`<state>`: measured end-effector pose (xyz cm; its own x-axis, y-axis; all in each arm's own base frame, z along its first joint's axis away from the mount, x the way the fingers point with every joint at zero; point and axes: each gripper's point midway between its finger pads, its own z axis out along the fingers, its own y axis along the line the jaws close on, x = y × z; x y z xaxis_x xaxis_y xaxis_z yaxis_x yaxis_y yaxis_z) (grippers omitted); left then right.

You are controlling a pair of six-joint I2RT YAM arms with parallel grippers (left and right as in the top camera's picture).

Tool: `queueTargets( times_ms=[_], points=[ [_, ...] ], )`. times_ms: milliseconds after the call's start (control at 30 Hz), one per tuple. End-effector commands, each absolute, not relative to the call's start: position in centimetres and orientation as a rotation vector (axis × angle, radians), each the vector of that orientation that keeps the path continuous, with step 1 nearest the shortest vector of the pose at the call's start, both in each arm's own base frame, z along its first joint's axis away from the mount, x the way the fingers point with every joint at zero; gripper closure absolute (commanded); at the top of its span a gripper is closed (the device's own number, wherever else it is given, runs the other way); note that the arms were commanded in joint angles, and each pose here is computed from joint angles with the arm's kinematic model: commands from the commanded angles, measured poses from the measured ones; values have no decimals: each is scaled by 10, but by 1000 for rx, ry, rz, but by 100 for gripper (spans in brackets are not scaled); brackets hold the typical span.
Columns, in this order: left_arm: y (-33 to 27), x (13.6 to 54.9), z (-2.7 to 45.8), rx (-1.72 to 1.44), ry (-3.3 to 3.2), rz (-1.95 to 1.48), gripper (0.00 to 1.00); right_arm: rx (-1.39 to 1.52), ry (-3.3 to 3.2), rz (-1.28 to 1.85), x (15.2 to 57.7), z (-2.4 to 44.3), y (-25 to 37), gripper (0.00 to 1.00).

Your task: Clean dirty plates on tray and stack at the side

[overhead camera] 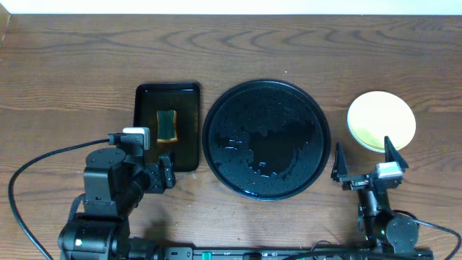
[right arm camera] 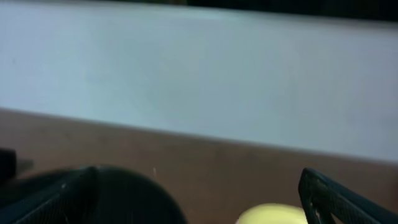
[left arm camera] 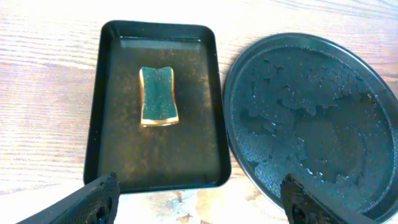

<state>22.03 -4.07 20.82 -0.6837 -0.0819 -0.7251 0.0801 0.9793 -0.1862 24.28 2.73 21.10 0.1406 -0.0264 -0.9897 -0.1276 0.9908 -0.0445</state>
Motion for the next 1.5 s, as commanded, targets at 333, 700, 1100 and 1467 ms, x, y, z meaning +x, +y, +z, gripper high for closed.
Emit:
queueTargets(
  times_ms=[333,700,1100,1467],
  points=[
    [-38,221,207,-21,2312,-246,17,-133,1640,66,245,157,26,1],
    [-38,221,207,-21,2312,-246,17,-133,1640,66,245,157,26,1],
    [-38,221,207,-21,2312,-246,17,-133,1640,66,245,157,26,1],
    [-26,208,205,-69,2244,-220,17,-133,1640,66,245,157,26,1]
  ],
)
